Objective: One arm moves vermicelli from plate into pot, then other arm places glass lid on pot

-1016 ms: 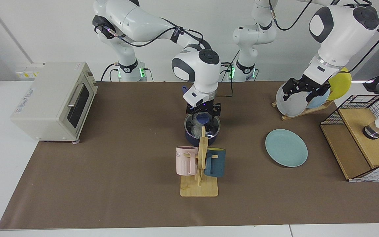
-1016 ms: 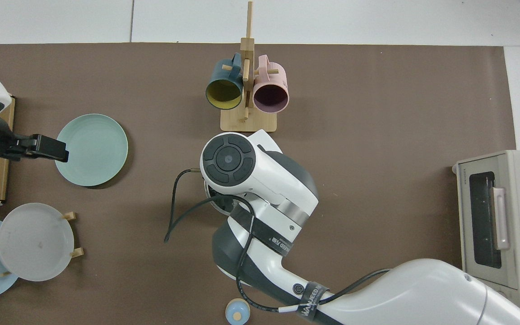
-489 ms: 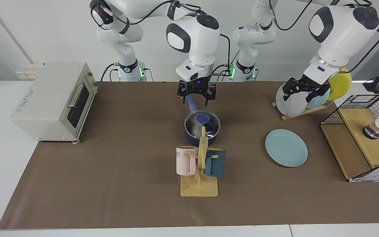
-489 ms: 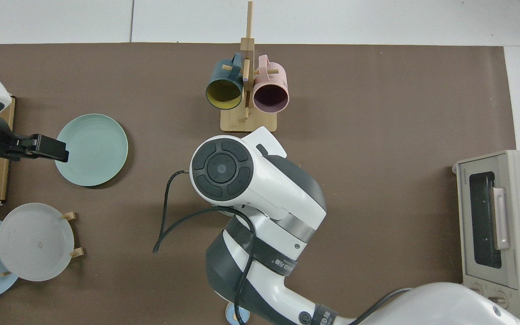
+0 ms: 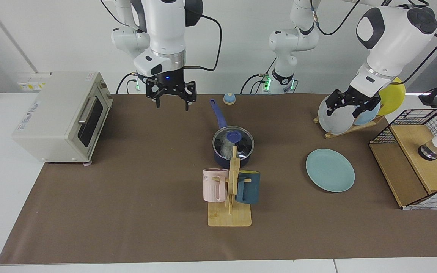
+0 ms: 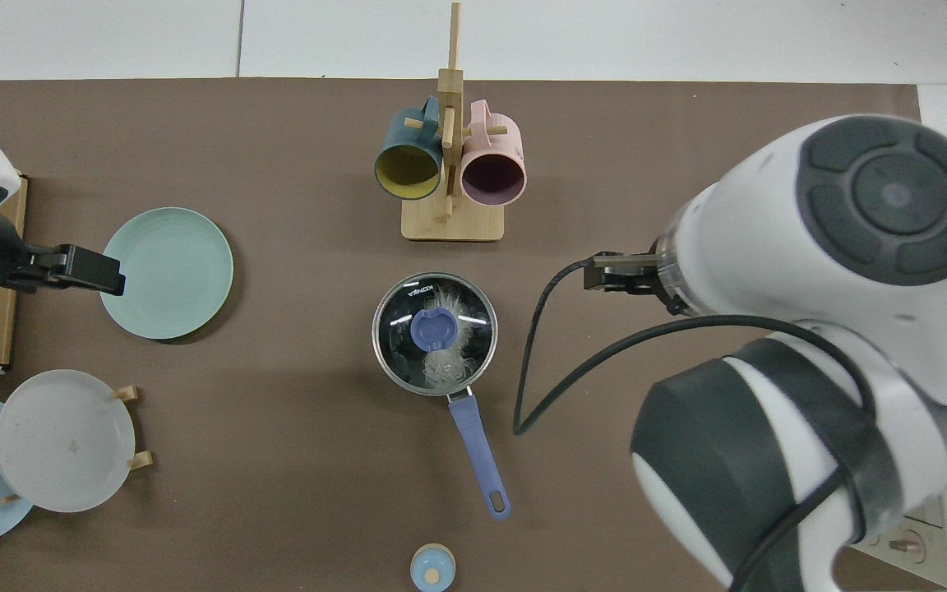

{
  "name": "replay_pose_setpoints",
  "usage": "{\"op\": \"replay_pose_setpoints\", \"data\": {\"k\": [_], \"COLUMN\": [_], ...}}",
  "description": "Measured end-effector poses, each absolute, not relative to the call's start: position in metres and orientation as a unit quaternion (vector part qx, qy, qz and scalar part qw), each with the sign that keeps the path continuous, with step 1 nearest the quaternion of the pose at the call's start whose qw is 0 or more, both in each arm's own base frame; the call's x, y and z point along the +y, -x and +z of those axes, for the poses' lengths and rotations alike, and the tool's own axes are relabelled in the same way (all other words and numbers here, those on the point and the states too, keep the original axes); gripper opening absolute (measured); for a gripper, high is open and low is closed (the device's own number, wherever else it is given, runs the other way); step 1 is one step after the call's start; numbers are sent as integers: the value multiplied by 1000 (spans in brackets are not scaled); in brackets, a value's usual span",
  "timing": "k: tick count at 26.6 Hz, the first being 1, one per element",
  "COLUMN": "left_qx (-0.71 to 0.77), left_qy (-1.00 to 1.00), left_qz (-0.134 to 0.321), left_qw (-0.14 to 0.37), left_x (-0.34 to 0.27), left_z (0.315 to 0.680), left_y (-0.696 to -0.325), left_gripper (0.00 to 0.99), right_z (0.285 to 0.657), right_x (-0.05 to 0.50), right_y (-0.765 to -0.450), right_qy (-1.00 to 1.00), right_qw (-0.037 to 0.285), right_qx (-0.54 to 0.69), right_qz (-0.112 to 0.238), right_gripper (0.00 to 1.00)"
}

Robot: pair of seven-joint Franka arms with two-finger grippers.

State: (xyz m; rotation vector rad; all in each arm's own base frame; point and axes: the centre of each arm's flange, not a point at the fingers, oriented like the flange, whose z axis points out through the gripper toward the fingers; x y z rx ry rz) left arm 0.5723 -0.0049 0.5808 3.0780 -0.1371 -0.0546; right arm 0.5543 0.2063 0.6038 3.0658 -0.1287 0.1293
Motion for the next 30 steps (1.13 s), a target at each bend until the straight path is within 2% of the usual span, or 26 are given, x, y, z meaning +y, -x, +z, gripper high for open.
{"op": "replay_pose_setpoints", "data": {"k": [4,8,16,30], "left_qx": [-44,-44,-44,-44], "left_qy": [-998,-998,-998,-998], "left_qz": [-18,-18,-18,-18], "left_qw": [30,30,30,30], "left_x": [-5,-5,-5,-5], "left_z": [581,581,581,581], "left_y": [-572,-572,-572,-572], "left_gripper": [991,991,991,991], "right_z": [604,599,594,590], "right_x": [154,126,96,75], "right_y": [-563,-570,-575,-581], "right_qy": [-998,-998,-999,-998], "right_qw": [43,40,16,4], "right_qx": [-29,-32,-50,-56], "right_qz": [37,28,15,12], "right_gripper": [987,987,987,991]}}
